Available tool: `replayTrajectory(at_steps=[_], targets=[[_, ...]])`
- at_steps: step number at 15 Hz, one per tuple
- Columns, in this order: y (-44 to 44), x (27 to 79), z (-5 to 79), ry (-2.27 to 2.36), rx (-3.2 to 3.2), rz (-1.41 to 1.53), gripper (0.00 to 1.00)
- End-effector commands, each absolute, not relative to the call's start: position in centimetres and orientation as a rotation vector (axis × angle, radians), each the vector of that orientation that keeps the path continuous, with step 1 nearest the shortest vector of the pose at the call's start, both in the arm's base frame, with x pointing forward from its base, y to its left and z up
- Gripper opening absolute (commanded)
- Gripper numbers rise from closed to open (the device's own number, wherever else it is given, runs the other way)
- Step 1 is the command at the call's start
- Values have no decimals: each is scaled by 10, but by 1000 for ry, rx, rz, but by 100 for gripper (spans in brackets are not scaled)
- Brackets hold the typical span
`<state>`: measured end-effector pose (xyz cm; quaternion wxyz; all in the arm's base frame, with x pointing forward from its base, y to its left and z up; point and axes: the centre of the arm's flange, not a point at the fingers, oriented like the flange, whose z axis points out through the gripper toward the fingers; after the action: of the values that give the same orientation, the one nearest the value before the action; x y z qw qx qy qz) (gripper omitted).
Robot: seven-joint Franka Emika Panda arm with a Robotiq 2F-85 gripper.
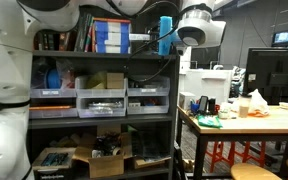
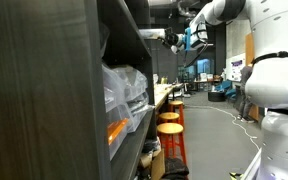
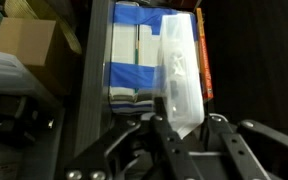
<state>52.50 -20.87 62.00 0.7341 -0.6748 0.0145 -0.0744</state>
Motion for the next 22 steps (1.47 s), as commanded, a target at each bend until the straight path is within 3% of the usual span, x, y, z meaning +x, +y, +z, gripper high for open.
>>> replayTrajectory(at_steps=[1,15,16,18,22], targets=[[-186,540,630,59,-1501,-160,7],[-153,554,646,234,-1712,-220,7],[-152,551,652,255,-1741,-221,54],[-150,545,663,324,-1810,-226,59],[-135,542,667,491,-1969,-172,86]])
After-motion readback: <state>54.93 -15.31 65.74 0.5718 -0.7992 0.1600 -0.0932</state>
